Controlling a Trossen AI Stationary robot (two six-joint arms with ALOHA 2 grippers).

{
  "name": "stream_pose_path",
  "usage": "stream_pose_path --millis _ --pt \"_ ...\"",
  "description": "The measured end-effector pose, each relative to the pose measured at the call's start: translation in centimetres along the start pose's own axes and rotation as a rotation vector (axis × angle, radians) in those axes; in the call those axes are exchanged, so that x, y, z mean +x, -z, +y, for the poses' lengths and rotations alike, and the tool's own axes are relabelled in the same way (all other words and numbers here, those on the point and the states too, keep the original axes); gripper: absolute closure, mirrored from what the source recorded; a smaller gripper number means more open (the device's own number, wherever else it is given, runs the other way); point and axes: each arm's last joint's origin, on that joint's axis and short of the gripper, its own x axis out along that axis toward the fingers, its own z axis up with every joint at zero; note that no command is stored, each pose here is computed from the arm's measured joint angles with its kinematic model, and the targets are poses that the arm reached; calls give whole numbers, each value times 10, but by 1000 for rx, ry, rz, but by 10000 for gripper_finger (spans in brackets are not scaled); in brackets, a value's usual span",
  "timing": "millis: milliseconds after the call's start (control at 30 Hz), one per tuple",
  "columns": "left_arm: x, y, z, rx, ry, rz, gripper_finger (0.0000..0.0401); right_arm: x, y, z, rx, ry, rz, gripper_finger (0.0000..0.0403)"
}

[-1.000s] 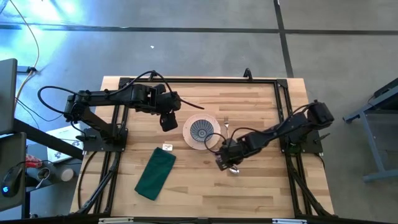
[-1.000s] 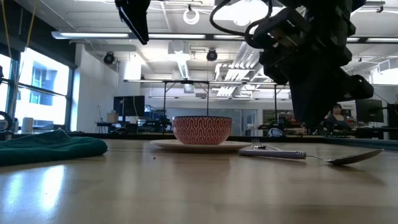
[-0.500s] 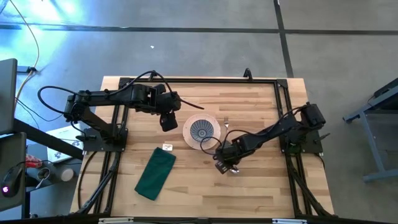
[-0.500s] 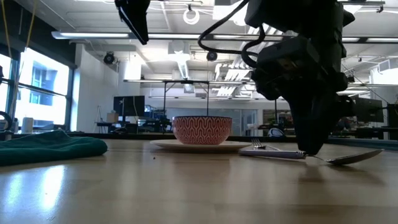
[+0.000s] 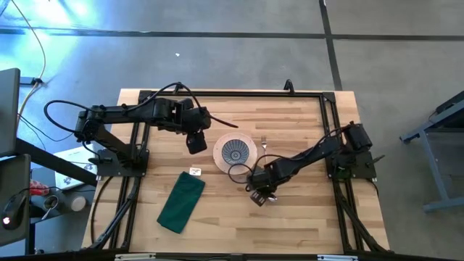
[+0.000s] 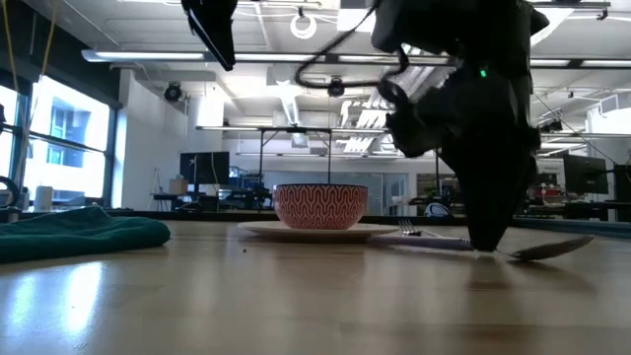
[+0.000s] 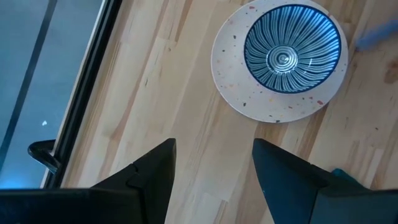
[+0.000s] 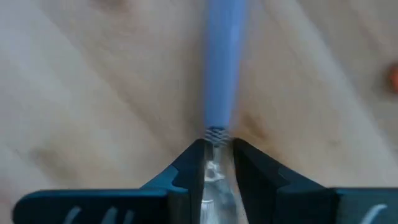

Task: Set table place
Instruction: Put the spoon on the stripe red bowl

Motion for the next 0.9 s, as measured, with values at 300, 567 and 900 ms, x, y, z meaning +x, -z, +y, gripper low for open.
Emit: stream_pose_path --millis 300,567,900 --pt "0 0 0 -1 1 0 196 -3 -3 1 -20 19 -20 324" --pt "0 0 0 -2 1 0 196 7 -4 0 -23 48 -10 390" --pt "0 0 -4 44 139 13 196 -67 -6 19 -50 44 -125 401"
